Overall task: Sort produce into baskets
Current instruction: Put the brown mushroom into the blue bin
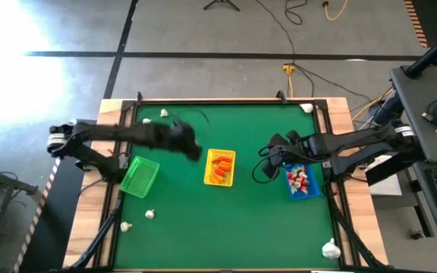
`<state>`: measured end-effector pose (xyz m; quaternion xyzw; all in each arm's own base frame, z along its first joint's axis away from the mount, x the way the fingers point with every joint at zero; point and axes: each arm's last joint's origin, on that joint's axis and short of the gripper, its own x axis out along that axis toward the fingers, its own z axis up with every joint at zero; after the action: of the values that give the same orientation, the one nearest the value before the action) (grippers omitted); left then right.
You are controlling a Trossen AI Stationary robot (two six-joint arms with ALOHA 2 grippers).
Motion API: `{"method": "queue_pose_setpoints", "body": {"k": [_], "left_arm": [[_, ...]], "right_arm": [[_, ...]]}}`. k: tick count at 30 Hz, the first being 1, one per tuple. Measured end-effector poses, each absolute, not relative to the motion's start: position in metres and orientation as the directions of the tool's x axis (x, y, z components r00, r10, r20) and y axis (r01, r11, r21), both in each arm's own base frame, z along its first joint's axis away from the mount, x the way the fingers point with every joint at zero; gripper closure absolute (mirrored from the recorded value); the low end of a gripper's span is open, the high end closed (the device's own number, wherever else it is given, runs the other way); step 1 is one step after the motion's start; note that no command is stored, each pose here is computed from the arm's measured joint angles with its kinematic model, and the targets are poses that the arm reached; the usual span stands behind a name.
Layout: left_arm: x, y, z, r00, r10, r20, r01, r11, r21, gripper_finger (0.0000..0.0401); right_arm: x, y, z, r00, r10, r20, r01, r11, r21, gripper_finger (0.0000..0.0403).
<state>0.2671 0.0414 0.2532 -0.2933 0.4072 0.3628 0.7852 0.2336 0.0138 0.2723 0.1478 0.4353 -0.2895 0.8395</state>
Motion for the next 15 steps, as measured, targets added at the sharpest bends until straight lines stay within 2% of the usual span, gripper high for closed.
{"method": "queue_pose_setpoints", "body": {"k": [3, 6, 10, 15], "left_arm": [[0.280, -0.019, 0.268, 0.510, 0.262, -0.820, -0.597, 0.794, -0.117, 0.0395], [0.287, -0.072, 0.274, 0.566, 0.171, -0.806, -0.376, 0.924, -0.068, 0.0395], [0.296, -0.126, 0.270, 0.575, 0.097, -0.812, -0.147, 0.989, 0.014, 0.0395], [0.321, -0.170, 0.250, 0.571, 0.159, -0.806, -0.031, 0.985, 0.172, 0.0395]], "right_arm": [[0.233, 0.023, 0.272, 0.472, -0.314, -0.824, 0.593, 0.805, 0.033, 0.0292], [0.233, 0.047, 0.272, 0.512, -0.300, -0.805, 0.567, 0.822, 0.054, 0.0297], [0.229, 0.086, 0.264, 0.546, -0.265, -0.795, 0.485, 0.874, 0.041, 0.0304], [0.226, 0.145, 0.248, 0.611, -0.151, -0.777, 0.240, 0.971, -0.001, 0.0307]]}}
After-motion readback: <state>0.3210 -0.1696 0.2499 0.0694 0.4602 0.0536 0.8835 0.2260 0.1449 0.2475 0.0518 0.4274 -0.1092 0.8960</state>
